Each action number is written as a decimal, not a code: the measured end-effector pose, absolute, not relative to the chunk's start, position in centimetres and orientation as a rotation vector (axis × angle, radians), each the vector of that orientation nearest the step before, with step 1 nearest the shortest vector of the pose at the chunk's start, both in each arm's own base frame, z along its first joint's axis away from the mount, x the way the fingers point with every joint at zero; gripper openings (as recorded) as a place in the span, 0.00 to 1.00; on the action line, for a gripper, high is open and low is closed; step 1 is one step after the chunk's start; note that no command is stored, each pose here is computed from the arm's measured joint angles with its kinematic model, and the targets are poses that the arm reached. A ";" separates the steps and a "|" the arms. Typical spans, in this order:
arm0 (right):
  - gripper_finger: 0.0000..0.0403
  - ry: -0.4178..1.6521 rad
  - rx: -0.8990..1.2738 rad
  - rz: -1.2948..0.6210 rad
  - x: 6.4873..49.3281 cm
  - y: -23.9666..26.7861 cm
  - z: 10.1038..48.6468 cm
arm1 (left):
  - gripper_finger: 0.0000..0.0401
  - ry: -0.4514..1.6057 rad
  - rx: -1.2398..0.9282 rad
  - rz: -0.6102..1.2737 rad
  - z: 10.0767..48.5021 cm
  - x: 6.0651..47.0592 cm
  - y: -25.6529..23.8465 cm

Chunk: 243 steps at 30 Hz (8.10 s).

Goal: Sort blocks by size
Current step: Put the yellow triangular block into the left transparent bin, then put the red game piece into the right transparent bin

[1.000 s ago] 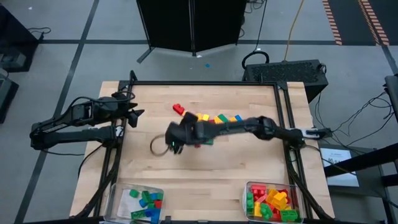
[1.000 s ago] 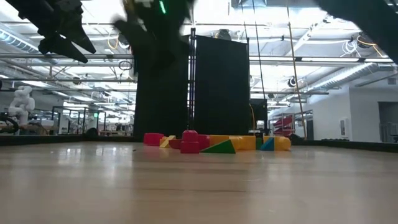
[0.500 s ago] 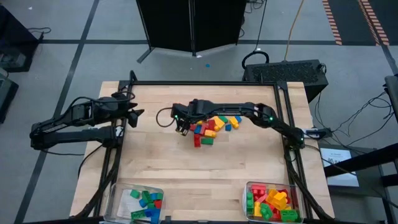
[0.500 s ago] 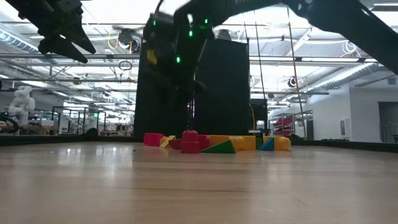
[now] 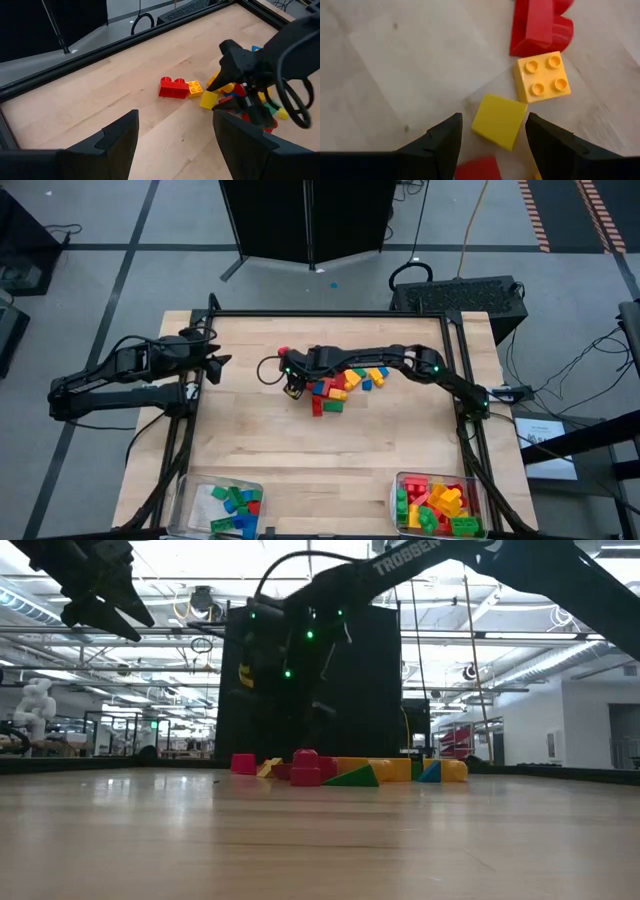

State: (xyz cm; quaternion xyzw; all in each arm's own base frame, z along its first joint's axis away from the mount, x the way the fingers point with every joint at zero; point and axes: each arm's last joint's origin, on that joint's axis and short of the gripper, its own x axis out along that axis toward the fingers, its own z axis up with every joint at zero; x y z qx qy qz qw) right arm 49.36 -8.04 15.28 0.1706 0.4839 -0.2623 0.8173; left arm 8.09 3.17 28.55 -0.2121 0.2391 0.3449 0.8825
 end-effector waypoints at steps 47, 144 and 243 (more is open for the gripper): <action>0.00 0.703 0.378 -0.220 52.9 5.6 25.7 | 0.64 0.553 -0.434 0.735 28.1 7.7 3.1; 0.00 0.362 0.531 0.674 52.8 20.6 29.1 | 0.64 0.570 -0.440 0.763 27.9 7.7 3.1; 0.28 1.324 0.666 -0.723 39.9 16.3 28.8 | 0.64 0.660 -0.379 0.786 27.4 7.1 3.0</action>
